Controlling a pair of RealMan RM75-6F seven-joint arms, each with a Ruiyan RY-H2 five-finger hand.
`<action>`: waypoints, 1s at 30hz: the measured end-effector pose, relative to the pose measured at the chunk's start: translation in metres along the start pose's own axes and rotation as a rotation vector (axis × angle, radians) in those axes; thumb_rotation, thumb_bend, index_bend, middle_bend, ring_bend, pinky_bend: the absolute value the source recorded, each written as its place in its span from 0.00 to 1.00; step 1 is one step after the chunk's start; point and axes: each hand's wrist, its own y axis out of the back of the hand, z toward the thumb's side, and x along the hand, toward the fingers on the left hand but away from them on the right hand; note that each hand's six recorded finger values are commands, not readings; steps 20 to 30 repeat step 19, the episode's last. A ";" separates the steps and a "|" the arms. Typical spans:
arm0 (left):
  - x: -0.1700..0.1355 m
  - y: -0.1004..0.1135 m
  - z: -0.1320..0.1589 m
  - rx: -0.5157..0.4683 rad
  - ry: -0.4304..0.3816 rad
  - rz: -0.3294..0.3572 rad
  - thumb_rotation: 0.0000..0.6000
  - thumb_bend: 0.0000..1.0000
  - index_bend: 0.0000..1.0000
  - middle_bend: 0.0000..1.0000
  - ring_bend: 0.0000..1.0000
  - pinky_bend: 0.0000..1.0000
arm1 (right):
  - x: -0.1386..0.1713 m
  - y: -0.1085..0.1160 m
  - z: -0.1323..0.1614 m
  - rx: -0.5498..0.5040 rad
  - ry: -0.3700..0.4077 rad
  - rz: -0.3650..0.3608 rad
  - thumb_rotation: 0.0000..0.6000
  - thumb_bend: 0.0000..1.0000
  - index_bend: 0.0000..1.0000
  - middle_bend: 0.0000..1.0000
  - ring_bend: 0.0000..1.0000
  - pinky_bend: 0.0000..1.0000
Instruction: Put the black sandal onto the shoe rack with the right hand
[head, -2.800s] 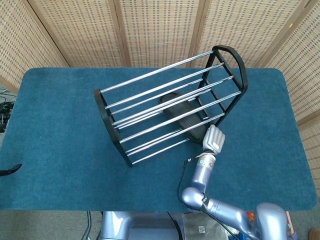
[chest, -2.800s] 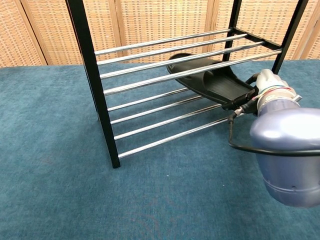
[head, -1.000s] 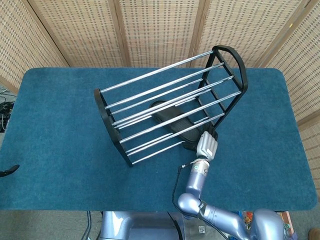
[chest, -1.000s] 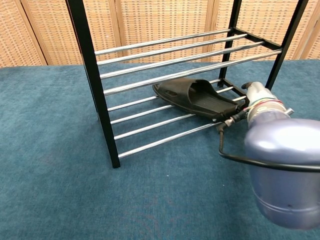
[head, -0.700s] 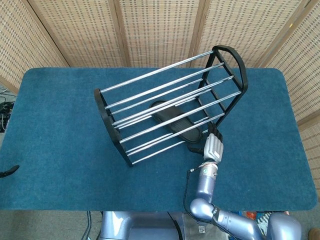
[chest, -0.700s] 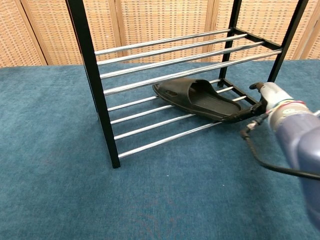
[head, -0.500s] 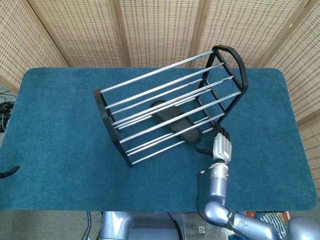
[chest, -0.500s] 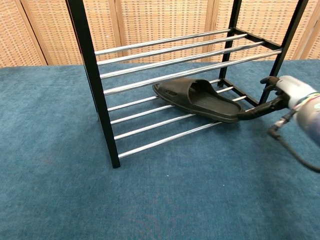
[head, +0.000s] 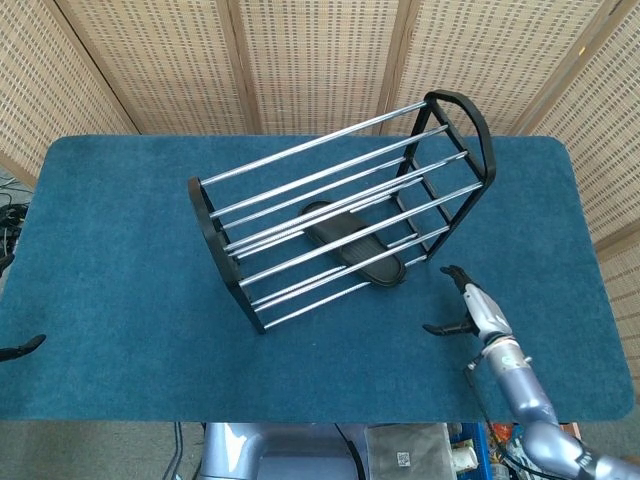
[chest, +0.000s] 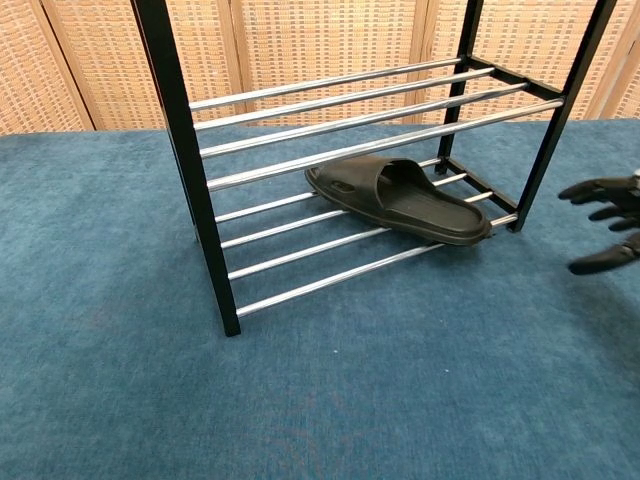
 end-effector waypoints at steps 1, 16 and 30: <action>0.000 0.000 0.000 0.002 0.000 0.001 1.00 0.11 0.00 0.00 0.00 0.00 | 0.006 0.003 -0.006 0.004 0.002 0.038 1.00 0.00 0.07 0.00 0.00 0.00; -0.008 -0.014 0.007 0.052 -0.015 0.036 1.00 0.11 0.00 0.00 0.00 0.00 | 0.068 0.061 -0.058 0.436 0.172 -0.055 1.00 0.00 0.18 0.00 0.00 0.00; -0.011 -0.016 0.006 0.056 -0.011 0.038 1.00 0.11 0.00 0.00 0.00 0.00 | 0.084 0.085 -0.065 0.544 0.264 -0.186 1.00 0.00 0.07 0.00 0.00 0.00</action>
